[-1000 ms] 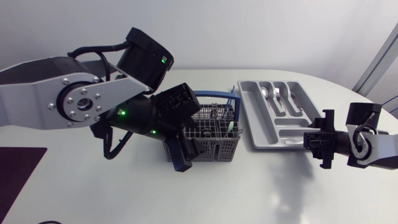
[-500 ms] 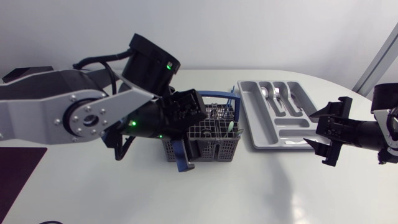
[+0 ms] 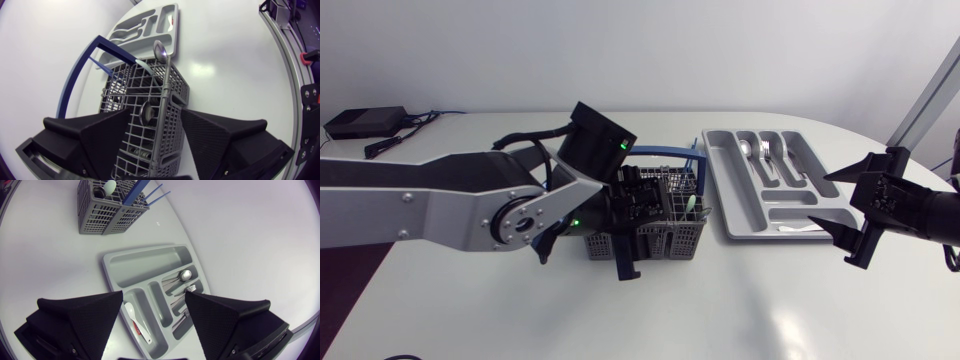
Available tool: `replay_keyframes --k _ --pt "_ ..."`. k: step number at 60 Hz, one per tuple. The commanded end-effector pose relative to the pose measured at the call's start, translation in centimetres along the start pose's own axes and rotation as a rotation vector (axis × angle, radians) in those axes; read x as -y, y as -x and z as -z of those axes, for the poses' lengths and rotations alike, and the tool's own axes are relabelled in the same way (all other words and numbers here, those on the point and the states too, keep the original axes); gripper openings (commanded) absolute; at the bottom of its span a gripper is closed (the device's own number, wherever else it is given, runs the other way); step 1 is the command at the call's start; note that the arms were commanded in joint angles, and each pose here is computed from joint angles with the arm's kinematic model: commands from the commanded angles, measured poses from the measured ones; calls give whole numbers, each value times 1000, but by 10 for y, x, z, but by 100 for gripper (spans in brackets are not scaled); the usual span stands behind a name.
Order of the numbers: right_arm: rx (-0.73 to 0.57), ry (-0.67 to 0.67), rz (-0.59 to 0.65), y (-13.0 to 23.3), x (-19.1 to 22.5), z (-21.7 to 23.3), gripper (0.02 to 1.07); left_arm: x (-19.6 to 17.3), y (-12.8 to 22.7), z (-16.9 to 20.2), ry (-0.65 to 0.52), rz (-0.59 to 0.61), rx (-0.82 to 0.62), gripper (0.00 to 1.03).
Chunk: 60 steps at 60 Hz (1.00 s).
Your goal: Unload the cutlery basket into the drawer organizer.
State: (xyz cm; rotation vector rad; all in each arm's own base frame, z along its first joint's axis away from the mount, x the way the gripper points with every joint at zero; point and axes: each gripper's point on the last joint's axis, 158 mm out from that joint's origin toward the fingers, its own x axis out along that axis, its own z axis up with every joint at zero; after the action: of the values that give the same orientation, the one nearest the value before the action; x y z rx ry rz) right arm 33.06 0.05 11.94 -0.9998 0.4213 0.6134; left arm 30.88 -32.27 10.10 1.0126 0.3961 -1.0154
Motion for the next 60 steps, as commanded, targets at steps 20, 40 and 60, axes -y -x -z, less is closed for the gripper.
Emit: replay_keyframes --k 20,40,60 --pt "57 -40 -8 19 -9 -21 92 -14 -15 12 -49 -21 -29 8" --pt "67 -39 -13 22 -20 -25 92 -14 -18 10 -42 -14 -31 6" --pt "62 -32 -9 22 -19 -24 92 -8 -8 6 -52 -7 -17 34"
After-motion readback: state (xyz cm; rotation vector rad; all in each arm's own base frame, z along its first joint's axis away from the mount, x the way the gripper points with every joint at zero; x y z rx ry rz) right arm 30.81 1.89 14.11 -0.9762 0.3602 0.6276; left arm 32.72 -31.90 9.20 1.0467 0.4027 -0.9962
